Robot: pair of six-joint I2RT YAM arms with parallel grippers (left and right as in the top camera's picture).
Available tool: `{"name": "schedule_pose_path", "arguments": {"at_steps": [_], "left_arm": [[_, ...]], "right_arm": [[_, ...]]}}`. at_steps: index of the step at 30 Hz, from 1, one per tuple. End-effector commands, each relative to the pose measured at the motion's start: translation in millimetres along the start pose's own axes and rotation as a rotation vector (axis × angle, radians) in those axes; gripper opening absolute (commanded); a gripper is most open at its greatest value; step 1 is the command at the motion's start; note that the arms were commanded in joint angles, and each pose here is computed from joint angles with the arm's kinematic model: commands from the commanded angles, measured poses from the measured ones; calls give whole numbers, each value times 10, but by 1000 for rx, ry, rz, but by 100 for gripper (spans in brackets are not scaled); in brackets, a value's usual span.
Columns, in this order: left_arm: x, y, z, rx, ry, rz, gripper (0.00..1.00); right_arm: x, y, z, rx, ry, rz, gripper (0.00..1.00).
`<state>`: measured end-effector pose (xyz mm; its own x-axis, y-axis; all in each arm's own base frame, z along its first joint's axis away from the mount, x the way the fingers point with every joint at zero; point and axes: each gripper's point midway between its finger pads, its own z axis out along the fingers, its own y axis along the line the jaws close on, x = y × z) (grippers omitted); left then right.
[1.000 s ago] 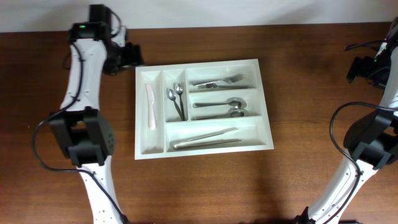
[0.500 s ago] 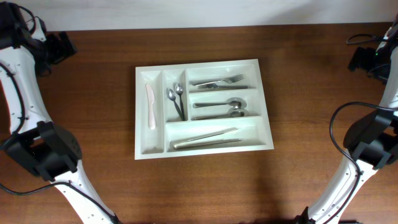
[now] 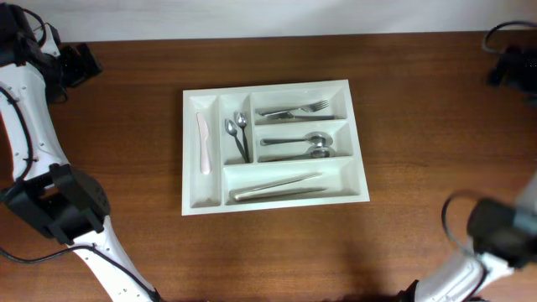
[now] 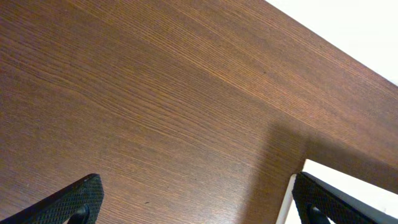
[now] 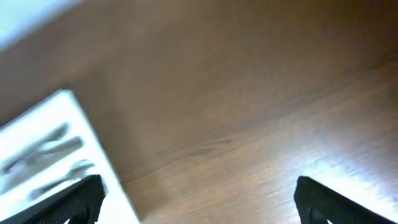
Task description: Pack container
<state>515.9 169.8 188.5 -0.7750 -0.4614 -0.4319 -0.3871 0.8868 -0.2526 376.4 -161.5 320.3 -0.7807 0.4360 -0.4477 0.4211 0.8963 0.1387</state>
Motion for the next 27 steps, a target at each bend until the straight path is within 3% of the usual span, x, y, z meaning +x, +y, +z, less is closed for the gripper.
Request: {"name": "schedule_pose_path", "arguments": {"at_steps": [1,6,8,9,12,21,27], "left_arm": [[-83,-47,-192,3,-44,7,99],[-83,-47,-192,3,-44,7,99],[-84,-46,-192,3,-44,7,99],[-83,-47,-192,3,-44,7,99],[-83,-47,-192,3,-44,7,99],[-83,-47,-192,3,-44,7,99],[-83,-47,-192,3,-44,7,99]], "right_arm": [[240,654,-839,-130,-156,-164,99],[830,1389,-1774,-285,-340,-411,99],[1033,1422,-2062,-297,-405,-447,99],[1202,1260,-2422,-278,-512,-407,99],[1336,1047,-2709,-282,-597,-340,99],[1799,794,-3243,-418,-732,-341,99],[1764,679,-3255,-327,-778,-401,99]]}}
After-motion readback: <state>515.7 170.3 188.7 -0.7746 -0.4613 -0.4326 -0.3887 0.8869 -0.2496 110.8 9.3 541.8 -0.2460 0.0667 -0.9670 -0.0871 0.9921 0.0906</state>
